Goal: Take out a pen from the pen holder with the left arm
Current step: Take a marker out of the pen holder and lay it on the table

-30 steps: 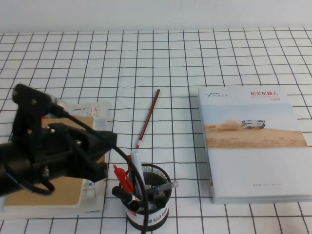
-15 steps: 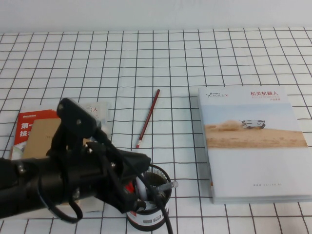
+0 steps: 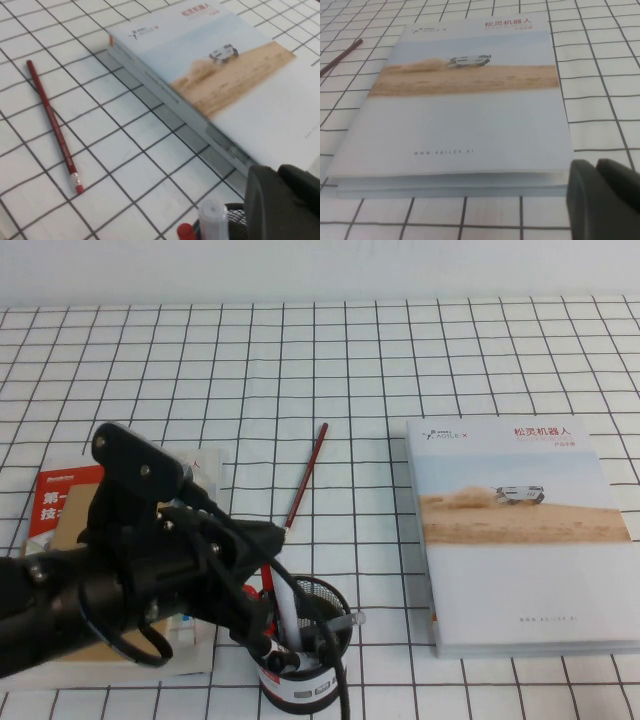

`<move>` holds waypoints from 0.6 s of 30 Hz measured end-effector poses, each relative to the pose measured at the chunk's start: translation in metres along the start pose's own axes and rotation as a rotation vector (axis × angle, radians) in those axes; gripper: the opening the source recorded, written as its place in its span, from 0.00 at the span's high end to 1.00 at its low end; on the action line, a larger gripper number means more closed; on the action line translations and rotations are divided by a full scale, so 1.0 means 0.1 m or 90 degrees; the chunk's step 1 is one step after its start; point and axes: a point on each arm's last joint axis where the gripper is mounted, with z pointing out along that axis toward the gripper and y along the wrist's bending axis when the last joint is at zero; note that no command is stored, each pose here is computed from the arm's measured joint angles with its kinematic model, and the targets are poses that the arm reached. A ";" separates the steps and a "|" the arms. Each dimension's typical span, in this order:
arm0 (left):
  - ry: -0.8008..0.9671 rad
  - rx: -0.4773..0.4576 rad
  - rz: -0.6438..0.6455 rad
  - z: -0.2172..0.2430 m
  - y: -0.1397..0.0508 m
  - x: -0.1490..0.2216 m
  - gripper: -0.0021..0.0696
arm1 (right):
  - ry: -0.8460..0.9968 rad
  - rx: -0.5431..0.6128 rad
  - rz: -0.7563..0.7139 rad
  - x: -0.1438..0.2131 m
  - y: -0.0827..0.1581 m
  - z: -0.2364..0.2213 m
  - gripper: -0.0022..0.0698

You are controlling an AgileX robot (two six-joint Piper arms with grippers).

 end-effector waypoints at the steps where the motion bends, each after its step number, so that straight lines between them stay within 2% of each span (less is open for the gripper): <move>1: -0.005 -0.011 0.000 0.00 0.01 -0.01 0.96 | 0.000 0.000 0.000 0.00 0.00 0.00 0.99; 3: -0.011 -0.026 -0.002 0.00 0.04 -0.03 0.88 | 0.000 0.000 0.000 0.00 0.00 0.00 0.99; 9: -0.011 -0.064 -0.032 0.10 0.13 -0.07 0.59 | 0.000 0.000 0.000 0.00 0.00 0.00 0.99; 12: 0.015 -0.058 -0.060 0.23 0.16 -0.03 0.54 | 0.000 0.000 0.000 0.00 0.00 0.00 0.99; 18: 0.049 -0.052 -0.083 0.44 0.21 -0.01 0.52 | 0.000 0.000 0.000 0.00 0.00 0.00 0.99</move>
